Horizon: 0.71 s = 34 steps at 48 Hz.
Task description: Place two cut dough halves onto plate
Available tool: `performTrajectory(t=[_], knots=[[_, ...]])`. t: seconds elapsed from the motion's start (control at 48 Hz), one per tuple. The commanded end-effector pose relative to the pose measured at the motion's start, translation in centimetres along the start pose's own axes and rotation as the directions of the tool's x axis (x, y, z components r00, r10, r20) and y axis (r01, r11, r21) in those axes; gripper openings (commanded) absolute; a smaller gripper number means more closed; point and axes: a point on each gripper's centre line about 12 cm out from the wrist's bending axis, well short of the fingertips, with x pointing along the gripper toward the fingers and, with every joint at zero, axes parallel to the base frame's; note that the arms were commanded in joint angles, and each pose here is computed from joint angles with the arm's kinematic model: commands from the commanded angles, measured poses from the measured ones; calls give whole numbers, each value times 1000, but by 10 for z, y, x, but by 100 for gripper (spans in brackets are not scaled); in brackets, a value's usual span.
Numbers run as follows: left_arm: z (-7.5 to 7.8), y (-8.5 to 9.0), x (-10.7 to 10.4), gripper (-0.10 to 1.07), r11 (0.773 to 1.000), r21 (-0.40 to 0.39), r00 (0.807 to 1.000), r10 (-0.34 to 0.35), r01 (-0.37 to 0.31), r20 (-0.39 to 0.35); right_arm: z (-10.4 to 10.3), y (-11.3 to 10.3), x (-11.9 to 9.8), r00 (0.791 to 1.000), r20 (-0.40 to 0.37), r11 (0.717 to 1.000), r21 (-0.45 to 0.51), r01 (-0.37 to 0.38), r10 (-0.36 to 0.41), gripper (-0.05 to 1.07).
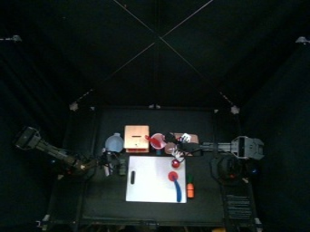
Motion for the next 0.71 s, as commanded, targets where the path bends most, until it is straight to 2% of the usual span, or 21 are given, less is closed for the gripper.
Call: performTrajectory(t=[0.0, 0.208, 0.312, 0.521, 0.688], knots=[[5, 0, 1, 88, 1000, -4, 1000, 3, -3, 13, 7, -5, -11, 1000, 29, 1000, 13, 8, -8, 78], [5, 0, 1, 88, 1000, -3, 1000, 5, -5, 12, 0, -9, -20, 998, -4, 998, 4, 57, -57, 78], [4, 0, 1, 88, 1000, -3, 1000, 6, -6, 10, -1, -7, -28, 998, 11, 999, 7, 54, -54, 78], [5, 0, 1, 88, 1000, -5, 1000, 6, -6, 13, -10, 4, -65, 991, 135, 997, 76, 13, -24, 78], [5, 0, 1, 88, 1000, -5, 1000, 6, -6, 13, -31, 20, -91, 966, 258, 987, 151, -48, 7, 78]])
